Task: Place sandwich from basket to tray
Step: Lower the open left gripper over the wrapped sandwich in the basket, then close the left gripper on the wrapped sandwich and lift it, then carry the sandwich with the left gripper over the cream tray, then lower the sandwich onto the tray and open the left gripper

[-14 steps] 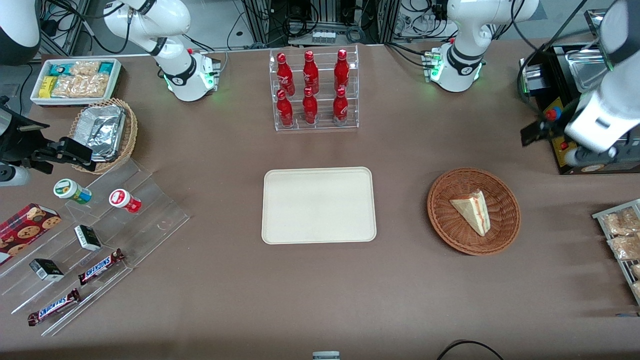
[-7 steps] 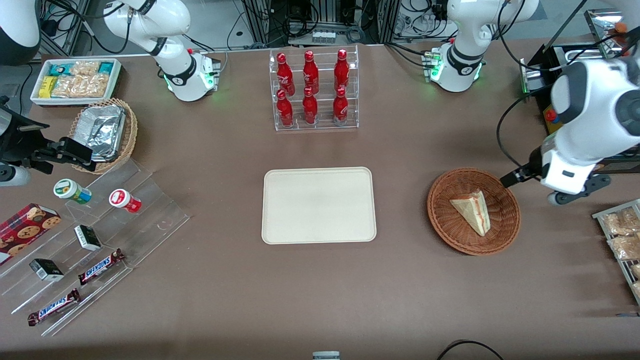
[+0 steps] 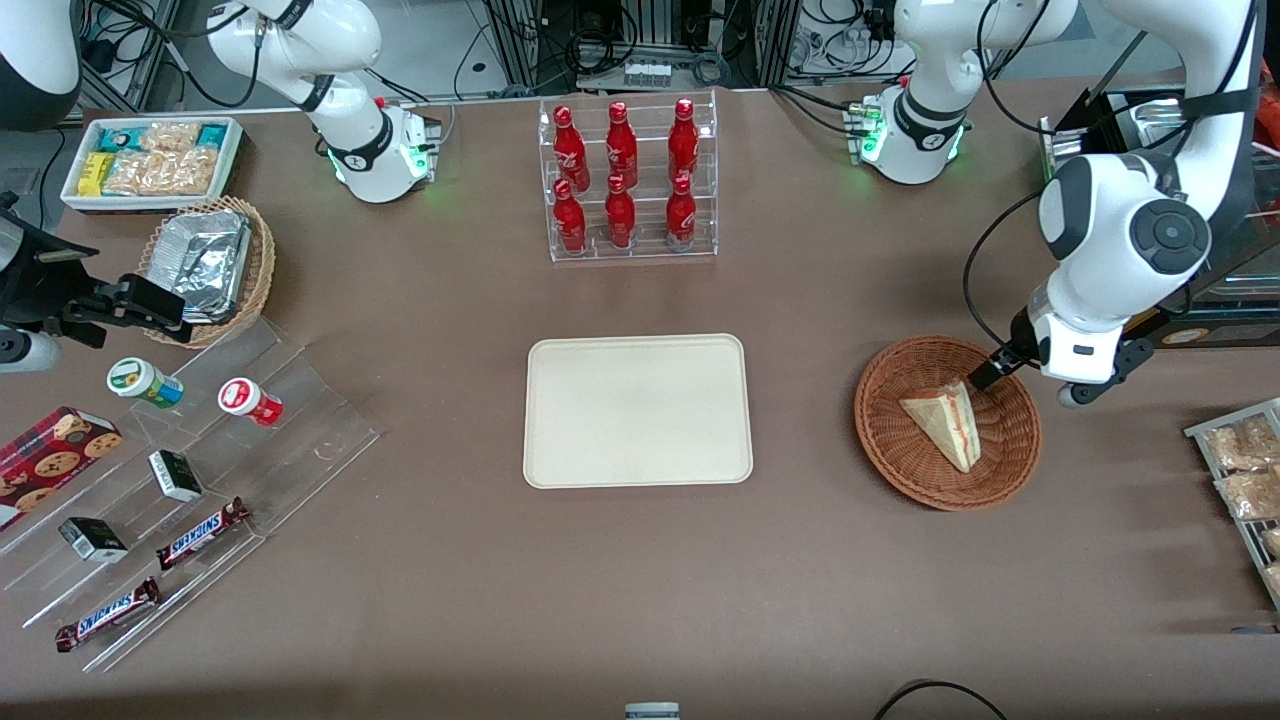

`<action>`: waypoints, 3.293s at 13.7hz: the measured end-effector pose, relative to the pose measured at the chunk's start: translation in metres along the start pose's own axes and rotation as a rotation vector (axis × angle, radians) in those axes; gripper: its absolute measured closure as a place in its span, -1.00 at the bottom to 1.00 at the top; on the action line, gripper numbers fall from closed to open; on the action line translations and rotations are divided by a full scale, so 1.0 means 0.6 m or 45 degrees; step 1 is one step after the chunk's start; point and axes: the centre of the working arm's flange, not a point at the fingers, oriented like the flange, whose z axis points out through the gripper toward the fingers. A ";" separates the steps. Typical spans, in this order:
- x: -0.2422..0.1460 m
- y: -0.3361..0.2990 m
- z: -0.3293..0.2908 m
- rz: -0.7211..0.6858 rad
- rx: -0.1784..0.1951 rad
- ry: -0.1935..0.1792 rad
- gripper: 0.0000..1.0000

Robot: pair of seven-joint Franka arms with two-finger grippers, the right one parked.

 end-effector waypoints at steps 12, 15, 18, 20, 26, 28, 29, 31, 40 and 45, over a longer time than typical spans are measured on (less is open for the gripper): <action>-0.038 0.045 0.109 0.037 -0.073 0.063 -0.99; -0.034 0.052 0.127 0.057 -0.054 0.057 -0.91; -0.028 0.058 0.131 0.066 -0.051 0.060 -0.29; -0.022 0.063 0.123 0.065 -0.057 0.068 0.17; -0.024 0.121 -0.007 0.133 0.107 -0.082 0.71; -0.073 0.185 -0.098 0.232 0.146 -0.108 0.71; -0.106 0.222 -0.129 0.290 0.144 -0.103 0.71; -0.184 0.300 -0.148 0.424 0.124 -0.084 0.71; -0.464 0.641 0.041 0.662 -0.007 -0.061 0.71; -0.545 0.684 0.111 0.683 -0.124 -0.026 0.71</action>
